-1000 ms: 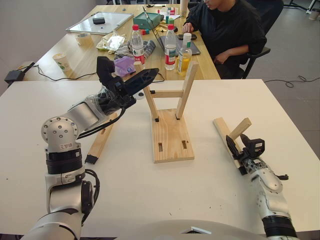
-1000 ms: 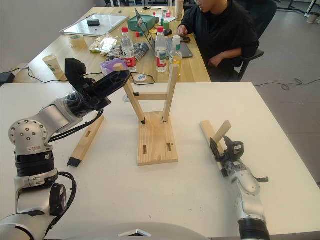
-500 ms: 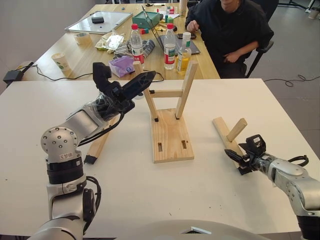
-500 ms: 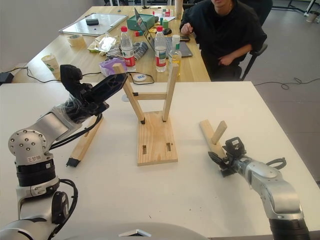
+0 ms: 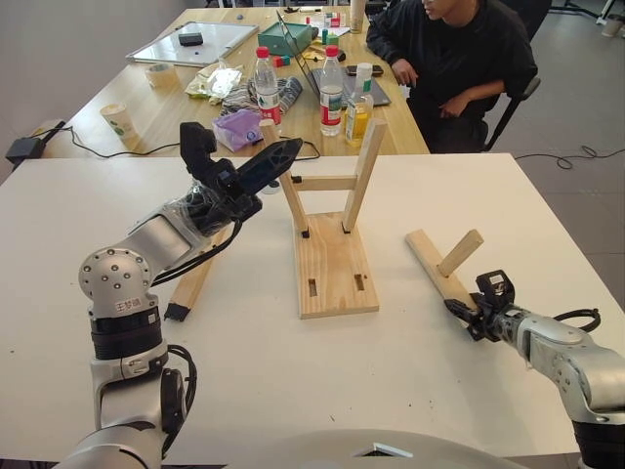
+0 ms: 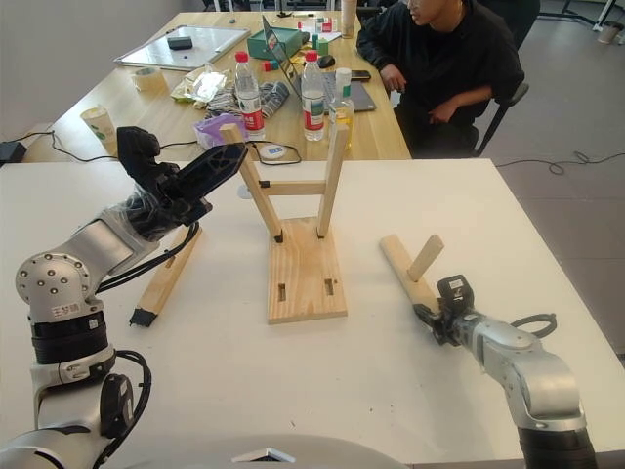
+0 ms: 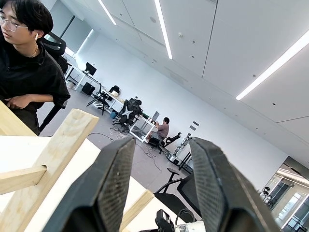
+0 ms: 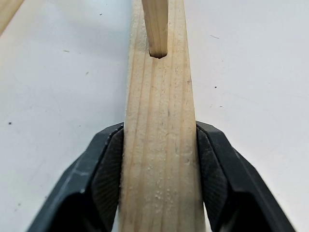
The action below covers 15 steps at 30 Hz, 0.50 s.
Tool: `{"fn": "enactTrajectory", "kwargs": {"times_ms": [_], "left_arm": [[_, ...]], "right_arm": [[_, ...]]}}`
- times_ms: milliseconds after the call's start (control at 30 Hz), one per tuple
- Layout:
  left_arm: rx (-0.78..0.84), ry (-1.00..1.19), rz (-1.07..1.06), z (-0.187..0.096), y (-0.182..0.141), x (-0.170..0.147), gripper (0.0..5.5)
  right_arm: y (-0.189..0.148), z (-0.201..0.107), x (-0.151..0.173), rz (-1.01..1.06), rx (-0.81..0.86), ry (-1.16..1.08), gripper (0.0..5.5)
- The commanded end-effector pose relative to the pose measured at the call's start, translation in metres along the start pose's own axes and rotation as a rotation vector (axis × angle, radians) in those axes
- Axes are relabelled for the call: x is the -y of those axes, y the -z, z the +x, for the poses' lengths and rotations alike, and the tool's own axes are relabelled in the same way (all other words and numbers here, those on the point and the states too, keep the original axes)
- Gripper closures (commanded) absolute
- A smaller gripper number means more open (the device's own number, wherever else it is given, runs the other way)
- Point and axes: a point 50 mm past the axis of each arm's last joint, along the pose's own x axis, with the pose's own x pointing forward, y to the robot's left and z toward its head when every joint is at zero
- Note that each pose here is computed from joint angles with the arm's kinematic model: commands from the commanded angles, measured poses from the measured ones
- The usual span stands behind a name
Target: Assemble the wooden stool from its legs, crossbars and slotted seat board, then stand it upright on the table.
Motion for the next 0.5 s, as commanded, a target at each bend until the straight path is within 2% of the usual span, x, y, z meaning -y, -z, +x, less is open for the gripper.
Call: {"fn": "enactTrajectory", "kwargs": {"times_ms": [33,167,267,367,500], "left_arm": [[-0.008,-0.017,0.038,0.003,-0.002,0.001,3.45],[-0.056,-0.081,0.141,0.004,0.010,-0.001,3.45],[-0.108,-0.138,0.256,0.005,0.024,-0.004,3.45],[-0.128,-0.134,0.295,0.001,0.043,-0.006,3.45],[-0.070,-0.063,0.205,0.002,0.060,-0.006,3.45]], "right_arm": [[-0.055,-0.018,0.011,-0.048,0.179,0.049,3.49],[-0.131,-0.056,0.025,-0.192,0.341,0.039,3.49],[-0.173,-0.079,0.019,-0.301,0.385,-0.091,3.49],[-0.199,-0.102,-0.004,-0.444,0.356,-0.335,3.49],[-0.216,-0.110,-0.025,-0.459,0.345,-0.560,3.49]]}}
